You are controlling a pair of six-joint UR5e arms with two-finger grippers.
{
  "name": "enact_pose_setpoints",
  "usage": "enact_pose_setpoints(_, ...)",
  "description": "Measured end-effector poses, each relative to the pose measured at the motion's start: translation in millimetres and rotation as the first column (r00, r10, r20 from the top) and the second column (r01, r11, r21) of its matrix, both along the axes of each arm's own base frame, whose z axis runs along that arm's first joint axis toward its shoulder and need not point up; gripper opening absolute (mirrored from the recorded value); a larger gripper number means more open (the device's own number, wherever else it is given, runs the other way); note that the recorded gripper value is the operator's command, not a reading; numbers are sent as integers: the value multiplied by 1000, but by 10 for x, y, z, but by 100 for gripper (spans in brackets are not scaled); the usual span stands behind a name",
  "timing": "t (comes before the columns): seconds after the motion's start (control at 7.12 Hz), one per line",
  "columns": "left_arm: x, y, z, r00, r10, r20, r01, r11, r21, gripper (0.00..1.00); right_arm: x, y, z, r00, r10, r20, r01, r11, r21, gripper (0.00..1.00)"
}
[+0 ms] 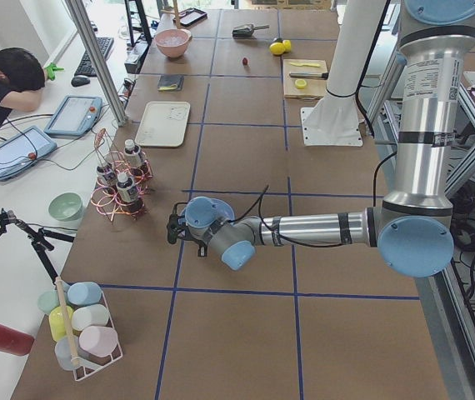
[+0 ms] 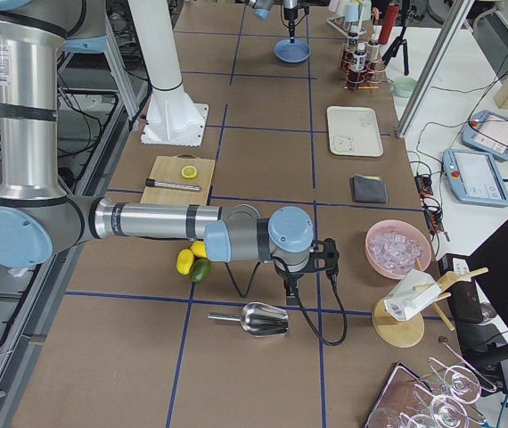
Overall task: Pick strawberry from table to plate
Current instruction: 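Lift the light-blue plate with the left gripper and carry it toward table center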
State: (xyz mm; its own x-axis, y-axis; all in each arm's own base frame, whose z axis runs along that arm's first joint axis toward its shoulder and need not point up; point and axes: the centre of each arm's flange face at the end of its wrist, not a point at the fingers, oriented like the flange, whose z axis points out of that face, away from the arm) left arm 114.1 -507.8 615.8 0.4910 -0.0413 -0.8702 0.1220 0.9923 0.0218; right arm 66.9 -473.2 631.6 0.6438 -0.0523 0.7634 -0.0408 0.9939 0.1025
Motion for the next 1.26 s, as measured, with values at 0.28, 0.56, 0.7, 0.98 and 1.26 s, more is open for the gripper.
enact_pose_setpoints(0.28, 53, -178, -609, 998, -38, -50, 36, 999, -40, 0, -57, -111, -165, 1000, -13, -4, 13, 999, 35, 100)
enact_pose_setpoints(0.56, 804, -282, -1482, 991, -49, -128, 33, 991, -131, 0, -131, -191, -402, 1000, -26, 5, 26, 997, 79, 100)
enact_pose_setpoints(0.7, 1374, -268, -1985, 985, -61, -159, 31, 982, -184, 0, -198, -212, -464, 1000, -28, 12, 27, 997, 77, 100)
enact_pose_setpoints(0.98, 2648, 20, -2876, 974, -106, -201, 49, 961, -271, 0, -546, -250, -687, 999, -13, 30, 12, 1000, 20, 100)
enact_pose_setpoints(1.26, 3563, 469, -3349, 960, -181, -214, 117, 953, -280, 0, -1020, -236, -1034, 998, 19, 62, -17, 999, -36, 100)
